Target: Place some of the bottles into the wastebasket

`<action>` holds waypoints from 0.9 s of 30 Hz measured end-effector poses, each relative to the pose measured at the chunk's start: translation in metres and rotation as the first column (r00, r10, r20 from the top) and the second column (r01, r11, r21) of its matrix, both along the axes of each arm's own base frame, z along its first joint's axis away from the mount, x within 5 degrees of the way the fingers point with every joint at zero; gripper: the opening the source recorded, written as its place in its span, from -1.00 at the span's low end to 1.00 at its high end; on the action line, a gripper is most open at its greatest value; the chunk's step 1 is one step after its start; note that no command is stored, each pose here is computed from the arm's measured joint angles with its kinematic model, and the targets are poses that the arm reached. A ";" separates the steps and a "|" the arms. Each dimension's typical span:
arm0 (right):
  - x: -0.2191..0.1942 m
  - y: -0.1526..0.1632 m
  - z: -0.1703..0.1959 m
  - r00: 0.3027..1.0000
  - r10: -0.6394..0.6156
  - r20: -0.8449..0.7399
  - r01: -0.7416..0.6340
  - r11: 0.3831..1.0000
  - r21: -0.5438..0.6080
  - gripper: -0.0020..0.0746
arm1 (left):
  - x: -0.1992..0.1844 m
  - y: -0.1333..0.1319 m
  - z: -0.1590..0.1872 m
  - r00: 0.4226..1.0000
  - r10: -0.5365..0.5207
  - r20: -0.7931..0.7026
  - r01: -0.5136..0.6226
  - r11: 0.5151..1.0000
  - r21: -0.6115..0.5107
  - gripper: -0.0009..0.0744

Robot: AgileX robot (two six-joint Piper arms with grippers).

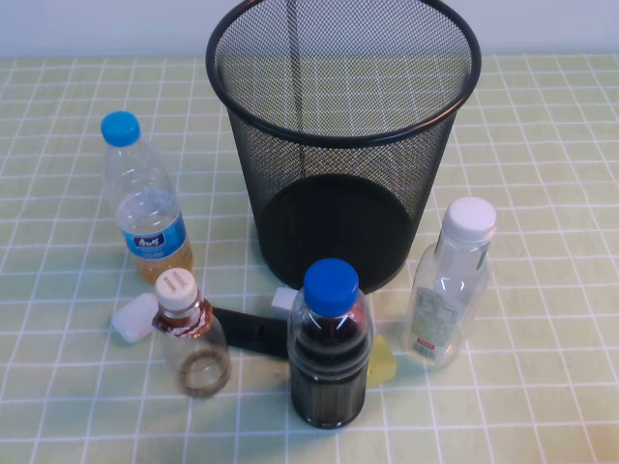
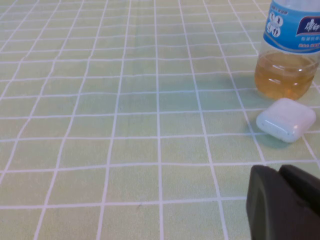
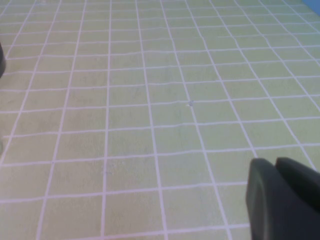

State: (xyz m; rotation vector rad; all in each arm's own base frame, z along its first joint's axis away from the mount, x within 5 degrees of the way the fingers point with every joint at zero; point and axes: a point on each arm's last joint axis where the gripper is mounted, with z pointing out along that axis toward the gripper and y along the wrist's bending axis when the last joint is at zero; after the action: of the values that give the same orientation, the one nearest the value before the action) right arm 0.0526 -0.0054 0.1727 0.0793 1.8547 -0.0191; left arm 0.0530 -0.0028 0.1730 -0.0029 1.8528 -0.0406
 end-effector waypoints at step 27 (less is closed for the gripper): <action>0.000 0.000 0.000 1.000 0.000 0.000 0.000 1.000 0.000 -0.97 | 0.000 0.000 0.000 1.000 -0.012 0.001 0.011 0.999 0.040 -0.99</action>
State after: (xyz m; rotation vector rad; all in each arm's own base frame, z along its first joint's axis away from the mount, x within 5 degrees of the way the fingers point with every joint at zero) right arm 0.0526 -0.0054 0.1727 0.0793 1.8547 -0.0191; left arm 0.0530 -0.0028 0.1730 0.0354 1.8523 -0.0119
